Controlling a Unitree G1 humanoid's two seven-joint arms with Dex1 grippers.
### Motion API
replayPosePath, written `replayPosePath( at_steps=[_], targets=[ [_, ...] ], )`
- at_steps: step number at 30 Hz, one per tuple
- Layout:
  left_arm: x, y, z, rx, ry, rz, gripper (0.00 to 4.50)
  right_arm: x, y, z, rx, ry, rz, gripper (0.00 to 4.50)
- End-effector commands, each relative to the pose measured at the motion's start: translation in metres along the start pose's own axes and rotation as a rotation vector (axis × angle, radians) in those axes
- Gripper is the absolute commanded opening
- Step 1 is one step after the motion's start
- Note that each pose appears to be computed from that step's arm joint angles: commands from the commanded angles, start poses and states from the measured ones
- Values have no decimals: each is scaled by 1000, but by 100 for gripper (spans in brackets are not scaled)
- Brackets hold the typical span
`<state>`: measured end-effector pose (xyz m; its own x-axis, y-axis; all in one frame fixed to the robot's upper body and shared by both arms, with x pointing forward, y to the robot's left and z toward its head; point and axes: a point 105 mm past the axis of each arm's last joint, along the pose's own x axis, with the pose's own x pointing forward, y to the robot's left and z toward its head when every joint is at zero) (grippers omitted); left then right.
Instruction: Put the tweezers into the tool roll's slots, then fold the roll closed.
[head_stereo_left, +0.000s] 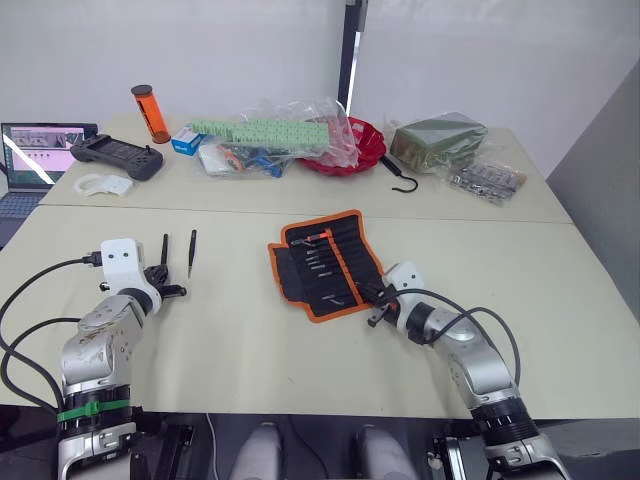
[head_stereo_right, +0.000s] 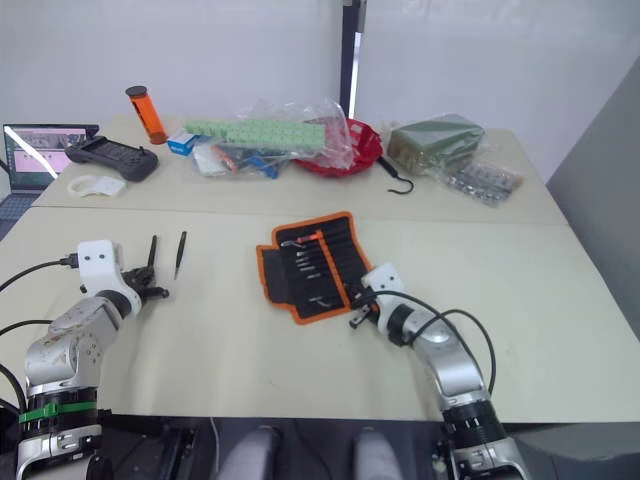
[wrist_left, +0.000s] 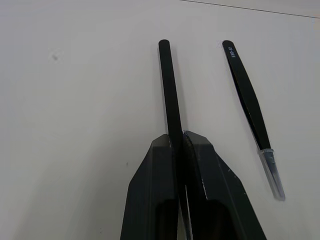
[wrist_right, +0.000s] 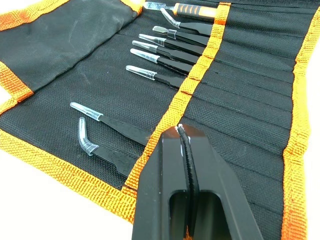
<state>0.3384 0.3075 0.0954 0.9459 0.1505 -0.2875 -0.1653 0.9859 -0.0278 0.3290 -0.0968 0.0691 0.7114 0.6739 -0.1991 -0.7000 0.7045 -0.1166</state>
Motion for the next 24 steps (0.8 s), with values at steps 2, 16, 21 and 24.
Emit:
replayPosePath(
  at_steps=[2,16,21,24],
  targets=[
    [-10,8,40,26,-158,21,2,-2,5,-28,39,110,14,0],
    [-40,-140,106,475,-263,-737,2,-3,6,-31,56,98,-36,0],
    [-47,-176,86,745,-130,-960,2,-9,7,-34,73,92,-83,0],
    [-49,-190,72,838,-7,-1073,2,-11,7,-35,81,88,-110,0]
  ],
)
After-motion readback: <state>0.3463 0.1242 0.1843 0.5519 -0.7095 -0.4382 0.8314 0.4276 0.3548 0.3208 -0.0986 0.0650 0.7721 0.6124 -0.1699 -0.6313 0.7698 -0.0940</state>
